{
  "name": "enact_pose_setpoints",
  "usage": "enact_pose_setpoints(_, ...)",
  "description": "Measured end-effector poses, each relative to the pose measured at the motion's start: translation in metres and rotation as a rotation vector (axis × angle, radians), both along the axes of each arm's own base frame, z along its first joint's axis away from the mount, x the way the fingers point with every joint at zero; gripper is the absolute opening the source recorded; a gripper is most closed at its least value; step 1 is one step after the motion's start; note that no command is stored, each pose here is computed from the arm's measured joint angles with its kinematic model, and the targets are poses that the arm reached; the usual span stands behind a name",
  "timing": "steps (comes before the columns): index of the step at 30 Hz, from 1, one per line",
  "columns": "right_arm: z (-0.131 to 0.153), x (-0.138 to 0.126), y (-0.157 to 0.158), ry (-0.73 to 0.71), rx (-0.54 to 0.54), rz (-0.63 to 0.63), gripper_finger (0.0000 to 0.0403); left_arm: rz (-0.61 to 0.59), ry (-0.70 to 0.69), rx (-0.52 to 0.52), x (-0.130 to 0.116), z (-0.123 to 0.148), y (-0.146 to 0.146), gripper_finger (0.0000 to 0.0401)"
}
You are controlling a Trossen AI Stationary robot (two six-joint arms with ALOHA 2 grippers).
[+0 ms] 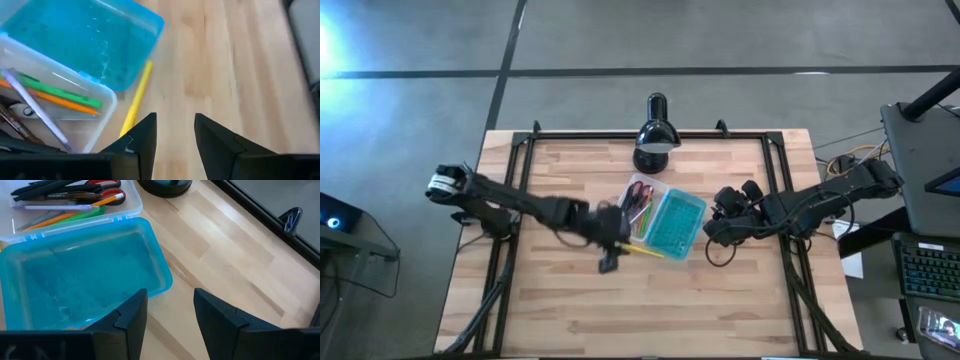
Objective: Pick & place school supplies into a supply box
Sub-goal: Put the yellow pen into the supply box
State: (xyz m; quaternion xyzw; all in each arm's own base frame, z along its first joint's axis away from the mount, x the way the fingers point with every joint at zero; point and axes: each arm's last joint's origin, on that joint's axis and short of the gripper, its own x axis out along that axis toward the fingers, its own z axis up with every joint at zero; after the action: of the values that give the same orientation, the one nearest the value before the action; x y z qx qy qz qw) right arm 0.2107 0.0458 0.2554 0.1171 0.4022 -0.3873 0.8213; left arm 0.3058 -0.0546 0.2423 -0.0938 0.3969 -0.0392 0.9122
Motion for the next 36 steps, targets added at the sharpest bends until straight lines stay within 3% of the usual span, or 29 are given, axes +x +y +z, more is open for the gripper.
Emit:
enact_pose_setpoints(3, -0.002, -0.001, 0.0, 0.007, -0.001, 0.002, 0.015, -0.037, 0.028, 0.082, -0.002, -0.009, -0.021, 0.0116)
enact_pose_setpoints(8, -0.003, -0.001, 0.0, 0.016, 0.02, 0.014, 0.0148, -0.033, 0.081, 0.09, -0.002, -0.026, -0.037, 0.0116)
enact_pose_setpoints(16, 0.0, 0.001, 0.001, 0.013, 0.024, 0.027, 0.0147, 0.034, 0.121, 0.218, 0.012, -0.054, -0.029, 0.0116)
enact_pose_setpoints(36, -0.001, 0.001, 0.002, 0.022, 0.078, 0.032, 0.0143, -0.098, 0.101, 0.341, 0.045, -0.089, -0.029, 0.0116)
